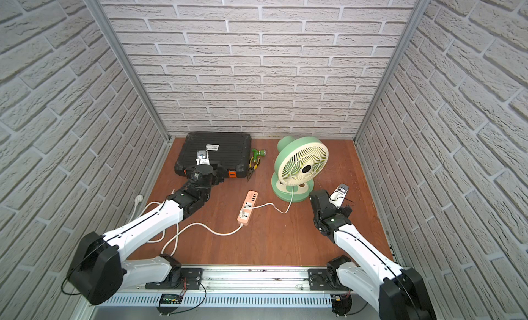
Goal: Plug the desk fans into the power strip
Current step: Reset both arms
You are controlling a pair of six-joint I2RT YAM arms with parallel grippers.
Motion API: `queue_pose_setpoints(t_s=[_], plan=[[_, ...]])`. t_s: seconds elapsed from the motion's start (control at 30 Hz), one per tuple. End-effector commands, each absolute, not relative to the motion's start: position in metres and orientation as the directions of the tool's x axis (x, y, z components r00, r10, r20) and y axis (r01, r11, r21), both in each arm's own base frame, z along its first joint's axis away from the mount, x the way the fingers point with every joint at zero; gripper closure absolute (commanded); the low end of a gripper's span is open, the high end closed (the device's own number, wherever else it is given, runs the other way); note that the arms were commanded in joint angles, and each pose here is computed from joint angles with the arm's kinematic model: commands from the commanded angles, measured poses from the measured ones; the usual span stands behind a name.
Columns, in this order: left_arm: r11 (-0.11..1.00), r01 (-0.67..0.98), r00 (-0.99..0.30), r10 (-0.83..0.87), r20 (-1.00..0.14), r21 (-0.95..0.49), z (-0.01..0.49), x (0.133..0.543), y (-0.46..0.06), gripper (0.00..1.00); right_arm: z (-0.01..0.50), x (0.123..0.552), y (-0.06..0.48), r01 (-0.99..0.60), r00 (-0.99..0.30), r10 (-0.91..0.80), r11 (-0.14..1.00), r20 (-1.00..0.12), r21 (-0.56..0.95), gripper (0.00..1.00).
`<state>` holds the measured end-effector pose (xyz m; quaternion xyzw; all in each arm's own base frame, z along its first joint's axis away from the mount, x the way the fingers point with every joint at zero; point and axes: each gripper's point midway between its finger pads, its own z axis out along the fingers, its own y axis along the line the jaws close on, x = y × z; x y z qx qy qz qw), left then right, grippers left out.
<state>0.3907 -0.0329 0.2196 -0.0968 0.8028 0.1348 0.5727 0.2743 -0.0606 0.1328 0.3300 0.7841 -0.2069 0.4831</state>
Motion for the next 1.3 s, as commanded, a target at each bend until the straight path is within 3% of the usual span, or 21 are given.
queue_pose_setpoints(t_s=[0.0, 0.13, 0.23, 0.3, 0.4, 0.57, 0.63, 0.7, 0.8, 0.9, 1.0, 1.27], plan=[[0.848, -0.487, -0.329, 0.046, -0.943, 0.211, 0.203, 0.391, 0.042, 0.02, 0.176, 0.292, -0.080, 0.784, -0.218, 0.168, 0.616, -0.961, -0.070, 0.01], [0.825, -0.548, -0.355, -0.076, -0.932, 0.142, 0.153, 0.365, 0.092, 0.02, 0.163, 0.313, -0.088, 0.744, -0.345, 0.021, 0.615, -0.938, -0.260, 0.01], [0.818, -0.560, -0.326, -0.068, -0.943, 0.134, 0.152, 0.354, 0.098, 0.02, 0.131, 0.334, -0.085, 0.654, -0.398, 0.018, 0.707, -0.917, -0.269, 0.01], [0.841, -0.507, -0.401, -0.038, -0.915, 0.188, 0.144, 0.356, 0.092, 0.02, 0.124, 0.343, -0.071, 0.565, -0.434, 0.024, 0.786, -0.901, -0.252, 0.01], [0.837, -0.460, -0.467, 0.057, -0.882, 0.297, 0.128, 0.358, 0.083, 0.02, 0.127, 0.355, -0.051, 0.444, -0.351, -0.022, 0.876, -0.936, -0.187, 0.01], [0.920, -0.277, -0.391, 0.154, -0.908, 0.275, 0.121, 0.377, 0.045, 0.02, 0.121, 0.364, -0.044, 0.341, -0.173, -0.002, 0.938, -0.985, -0.062, 0.01], [0.937, -0.233, -0.328, 0.175, -0.928, 0.260, 0.124, 0.377, 0.039, 0.02, 0.106, 0.369, -0.032, 0.260, -0.255, -0.008, 0.962, -0.967, -0.077, 0.01], [0.939, -0.262, -0.261, 0.152, -0.953, 0.222, 0.116, 0.372, 0.046, 0.02, 0.104, 0.377, -0.033, 0.264, -0.222, -0.023, 0.961, -0.975, -0.083, 0.01], [0.948, -0.198, -0.307, 0.181, -0.934, 0.249, 0.095, 0.379, 0.038, 0.02, 0.100, 0.377, -0.036, 0.263, -0.293, 0.014, 0.963, -0.956, -0.066, 0.01], [0.964, -0.195, -0.362, 0.100, -0.927, 0.180, 0.090, 0.388, 0.050, 0.02, 0.103, 0.383, -0.037, 0.264, -0.262, 0.007, 0.962, -0.965, -0.065, 0.01], [0.963, -0.219, -0.364, 0.068, -0.929, 0.156, 0.090, 0.388, 0.057, 0.02, 0.099, 0.387, -0.035, 0.250, -0.325, 0.011, 0.965, -0.946, -0.075, 0.01], [0.957, -0.231, -0.363, 0.084, -0.928, 0.177, 0.091, 0.388, 0.056, 0.02, 0.099, 0.386, -0.036, 0.253, -0.313, 0.008, 0.965, -0.950, -0.075, 0.01]])
